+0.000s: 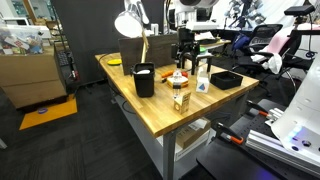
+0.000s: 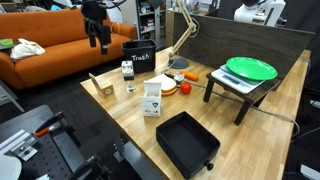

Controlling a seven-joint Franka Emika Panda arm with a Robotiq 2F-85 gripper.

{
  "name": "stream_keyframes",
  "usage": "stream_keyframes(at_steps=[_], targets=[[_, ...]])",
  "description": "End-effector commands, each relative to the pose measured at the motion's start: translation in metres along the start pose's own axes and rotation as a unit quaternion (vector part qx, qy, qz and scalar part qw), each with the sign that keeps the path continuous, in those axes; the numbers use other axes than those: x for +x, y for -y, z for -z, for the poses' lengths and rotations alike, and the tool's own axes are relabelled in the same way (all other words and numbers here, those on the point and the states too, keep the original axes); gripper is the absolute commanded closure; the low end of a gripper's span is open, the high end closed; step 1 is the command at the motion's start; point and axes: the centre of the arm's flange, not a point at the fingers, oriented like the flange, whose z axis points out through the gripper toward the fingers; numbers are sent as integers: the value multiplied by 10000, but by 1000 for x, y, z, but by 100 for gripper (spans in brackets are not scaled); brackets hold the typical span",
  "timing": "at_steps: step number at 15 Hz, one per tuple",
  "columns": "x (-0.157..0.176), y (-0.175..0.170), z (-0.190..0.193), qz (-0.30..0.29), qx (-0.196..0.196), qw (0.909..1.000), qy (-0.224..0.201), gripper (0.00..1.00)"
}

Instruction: Throw the brown box in the trash

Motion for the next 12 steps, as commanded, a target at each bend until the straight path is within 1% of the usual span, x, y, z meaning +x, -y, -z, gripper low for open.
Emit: stream_keyframes(at_steps=[1,4,7,9,12], targets=[[8,11,-39,8,97,9999,105,0],[6,25,-81,62,229,9992,329,0],[-2,37,-112,20,341,9979,549,0],[-5,42,-128,9,428,9966,698,0],[-3,51,-145,-4,437,9955,837,0]])
